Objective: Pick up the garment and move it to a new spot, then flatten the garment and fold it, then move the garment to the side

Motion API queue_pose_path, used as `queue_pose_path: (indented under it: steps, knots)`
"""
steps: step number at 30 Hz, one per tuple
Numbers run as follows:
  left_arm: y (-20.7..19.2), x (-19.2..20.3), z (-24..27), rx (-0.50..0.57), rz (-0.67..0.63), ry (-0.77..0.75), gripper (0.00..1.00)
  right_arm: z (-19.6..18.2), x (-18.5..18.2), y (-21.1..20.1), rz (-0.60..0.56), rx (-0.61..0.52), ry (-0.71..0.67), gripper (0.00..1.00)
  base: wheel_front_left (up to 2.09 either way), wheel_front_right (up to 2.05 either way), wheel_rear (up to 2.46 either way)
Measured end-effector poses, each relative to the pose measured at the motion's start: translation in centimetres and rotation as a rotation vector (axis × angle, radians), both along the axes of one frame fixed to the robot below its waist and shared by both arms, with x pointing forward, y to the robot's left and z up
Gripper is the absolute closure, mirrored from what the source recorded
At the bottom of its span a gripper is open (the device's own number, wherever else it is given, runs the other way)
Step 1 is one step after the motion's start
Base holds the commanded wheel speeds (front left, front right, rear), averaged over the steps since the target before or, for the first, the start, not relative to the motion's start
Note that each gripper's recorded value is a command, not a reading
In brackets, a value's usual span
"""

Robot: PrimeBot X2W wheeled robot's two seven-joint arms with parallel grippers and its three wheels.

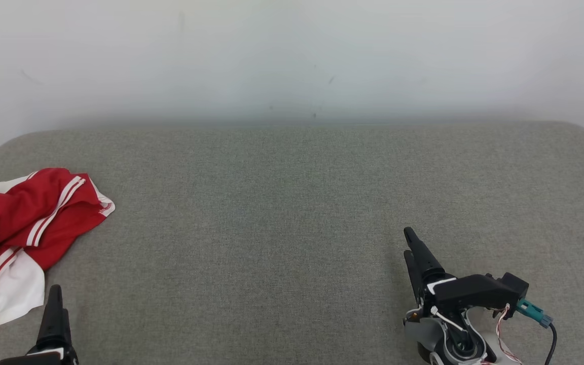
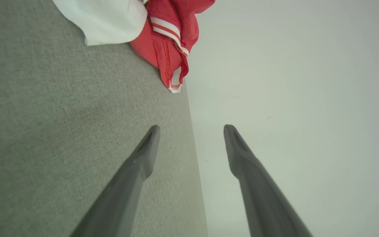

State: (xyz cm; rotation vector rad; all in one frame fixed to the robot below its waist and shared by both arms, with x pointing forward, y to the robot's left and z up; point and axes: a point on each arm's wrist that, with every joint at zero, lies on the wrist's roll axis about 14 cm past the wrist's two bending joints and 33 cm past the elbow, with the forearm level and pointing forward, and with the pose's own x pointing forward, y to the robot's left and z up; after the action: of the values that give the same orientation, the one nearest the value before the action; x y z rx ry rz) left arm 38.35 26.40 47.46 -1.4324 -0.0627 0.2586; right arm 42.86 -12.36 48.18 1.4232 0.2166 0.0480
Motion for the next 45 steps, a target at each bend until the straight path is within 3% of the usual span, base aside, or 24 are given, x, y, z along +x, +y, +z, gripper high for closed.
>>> queue_pose_path:
  steps: [4, 24, 45]
  knots:
    - [0.0, -0.2, -0.1, 0.048, -0.001, 0.013, 0.0, -0.1, -0.3, -0.1, 0.002, -0.052, -0.012, 0.0, 0.0, 0.0, 0.0]
    - [-1.0, -0.7, 0.9, 0.514, -0.058, 0.09, 0.0, 0.5, -2.1, -0.2, 0.048, -0.516, -0.142, 0.0, 0.0, 0.0, 0.0]
    - [-2.8, -1.5, 1.0, 0.826, -0.109, 0.126, 0.0, 0.0, -3.9, -1.9, 0.025, -0.792, -0.184, 0.0, 0.0, 0.0, 0.0]
